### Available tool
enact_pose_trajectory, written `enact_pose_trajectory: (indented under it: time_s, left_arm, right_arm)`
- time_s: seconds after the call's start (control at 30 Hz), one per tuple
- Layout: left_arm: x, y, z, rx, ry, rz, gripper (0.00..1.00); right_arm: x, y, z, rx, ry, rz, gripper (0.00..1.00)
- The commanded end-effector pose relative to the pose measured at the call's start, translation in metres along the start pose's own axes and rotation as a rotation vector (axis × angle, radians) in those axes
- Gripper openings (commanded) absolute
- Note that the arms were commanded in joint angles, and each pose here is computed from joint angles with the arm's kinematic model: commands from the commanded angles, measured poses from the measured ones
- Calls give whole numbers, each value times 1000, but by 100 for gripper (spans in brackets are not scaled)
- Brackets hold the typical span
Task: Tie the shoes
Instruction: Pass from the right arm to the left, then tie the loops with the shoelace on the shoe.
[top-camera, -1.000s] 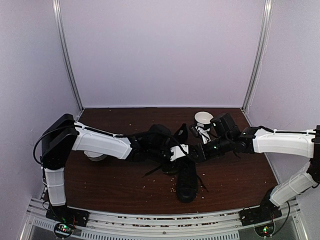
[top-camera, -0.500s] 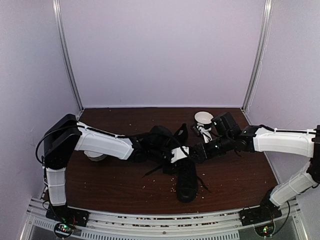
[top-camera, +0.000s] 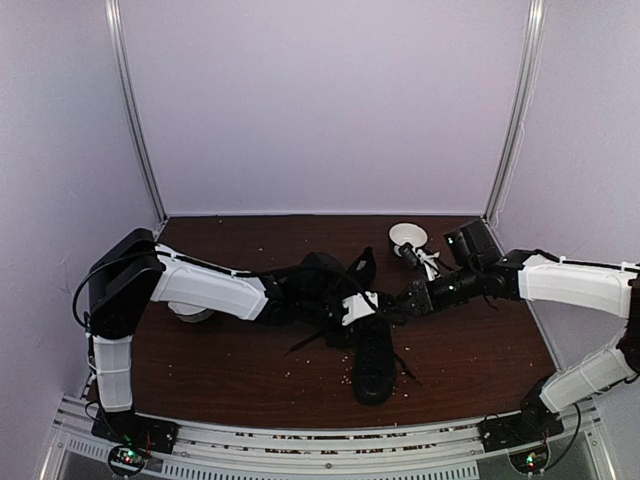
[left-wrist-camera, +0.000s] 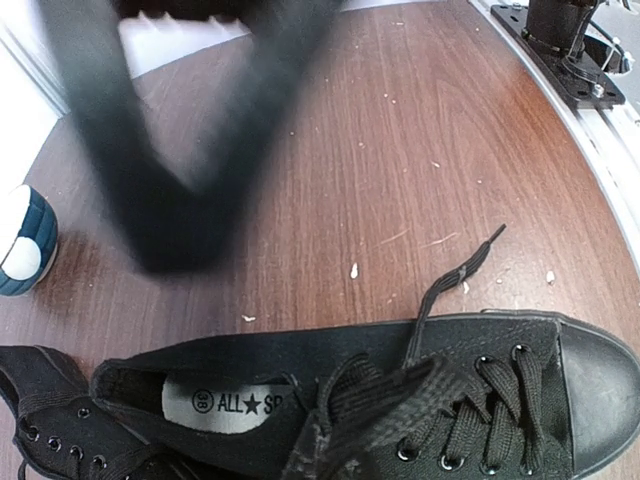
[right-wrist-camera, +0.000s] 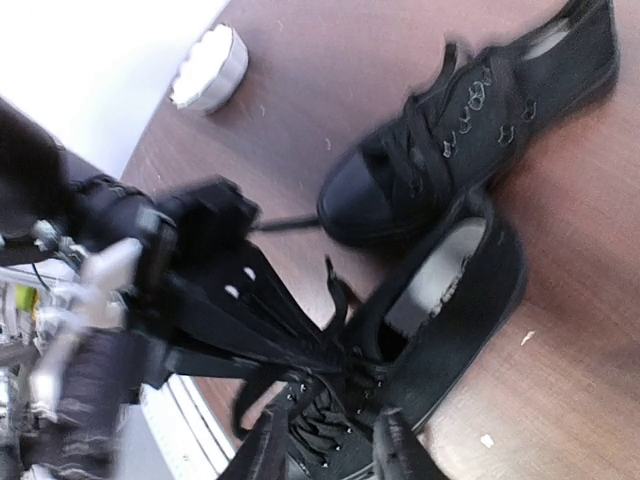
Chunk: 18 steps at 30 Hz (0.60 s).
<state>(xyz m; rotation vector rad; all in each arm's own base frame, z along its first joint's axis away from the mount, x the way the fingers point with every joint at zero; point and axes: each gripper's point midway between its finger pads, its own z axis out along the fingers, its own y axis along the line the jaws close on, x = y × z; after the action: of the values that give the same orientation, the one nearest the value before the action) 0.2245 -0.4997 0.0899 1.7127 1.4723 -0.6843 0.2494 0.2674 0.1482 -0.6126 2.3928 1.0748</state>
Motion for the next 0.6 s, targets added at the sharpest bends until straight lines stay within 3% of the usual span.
enact_pose_trajectory:
  time_s: [0.0, 0.4, 0.57]
  left_arm:
    - [-5, 10, 0, -36, -35, -5, 0]
    - [-5, 13, -1, -44, -39, -15, 0]
    - [-4, 12, -1, -41, -39, -15, 0]
  right_arm:
    - [24, -3, 21, -55, 96, -8, 23]
    - [40, -4, 44, -106, 166, -38, 20]
    - [37, -9, 47, -82, 158, -38, 9]
